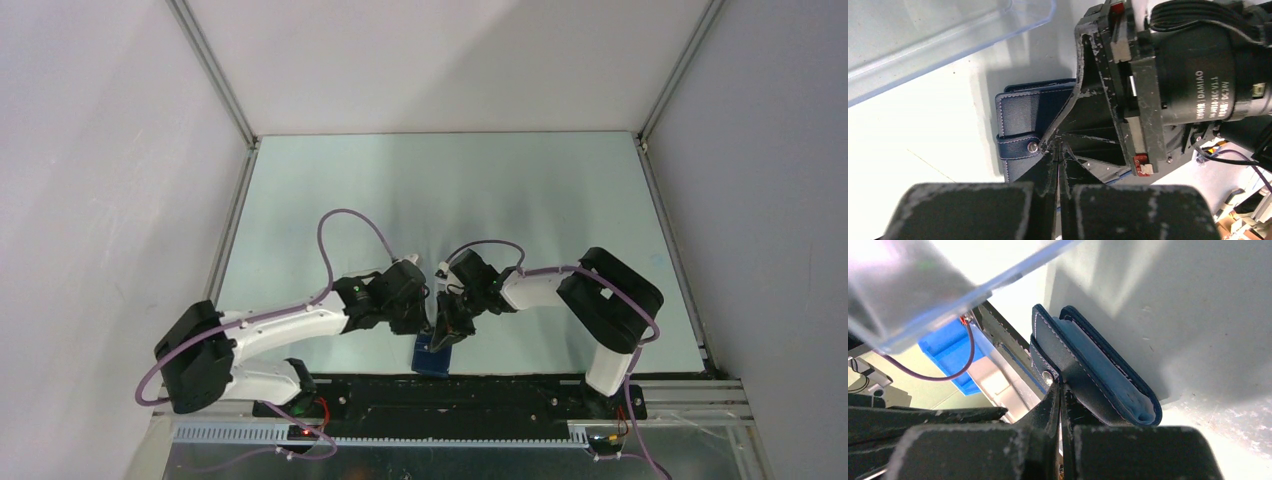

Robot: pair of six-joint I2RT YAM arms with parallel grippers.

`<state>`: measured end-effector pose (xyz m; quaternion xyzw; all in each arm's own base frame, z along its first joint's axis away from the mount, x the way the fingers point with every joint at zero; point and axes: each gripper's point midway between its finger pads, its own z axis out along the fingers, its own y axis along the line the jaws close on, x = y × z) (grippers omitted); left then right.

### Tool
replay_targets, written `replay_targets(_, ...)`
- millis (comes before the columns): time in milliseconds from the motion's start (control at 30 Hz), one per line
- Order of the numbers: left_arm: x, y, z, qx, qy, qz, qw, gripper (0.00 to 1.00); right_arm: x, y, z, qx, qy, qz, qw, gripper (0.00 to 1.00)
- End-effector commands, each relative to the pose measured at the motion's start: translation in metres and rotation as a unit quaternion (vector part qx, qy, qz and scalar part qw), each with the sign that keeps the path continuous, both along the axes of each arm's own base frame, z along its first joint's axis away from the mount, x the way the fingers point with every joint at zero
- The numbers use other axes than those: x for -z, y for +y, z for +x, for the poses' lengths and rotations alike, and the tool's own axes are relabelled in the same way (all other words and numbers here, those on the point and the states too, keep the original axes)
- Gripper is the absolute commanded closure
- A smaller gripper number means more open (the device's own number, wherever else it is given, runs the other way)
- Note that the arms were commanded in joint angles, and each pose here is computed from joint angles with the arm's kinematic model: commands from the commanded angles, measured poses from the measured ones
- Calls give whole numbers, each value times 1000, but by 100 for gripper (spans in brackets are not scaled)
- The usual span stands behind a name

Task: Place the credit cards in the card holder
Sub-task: Close the card holder at the corner of the board.

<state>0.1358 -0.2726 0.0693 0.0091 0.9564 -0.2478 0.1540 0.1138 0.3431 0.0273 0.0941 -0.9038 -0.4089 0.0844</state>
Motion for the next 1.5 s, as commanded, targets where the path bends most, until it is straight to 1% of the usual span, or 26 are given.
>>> replay_targets(0,10,3,-5,-4,11,8,1000,100,31,-10,-1,2,-18,-55,998,100)
replay_targets(133,22,5,-12,3,30,24,999,100,31,-10,-2,1,-18,-57,998,100)
replay_targets(333,30,5,-16,8,39,40,998,100,32,-10,-2,1,-17,-57,998,100)
replay_targets(1100,30,14,-24,11,34,57,998,100,37,-11,-4,-3,-10,-59,998,100)
replay_targets(1467,41,10,-33,27,51,87,995,100,38,-10,-5,-4,-8,-60,998,100)
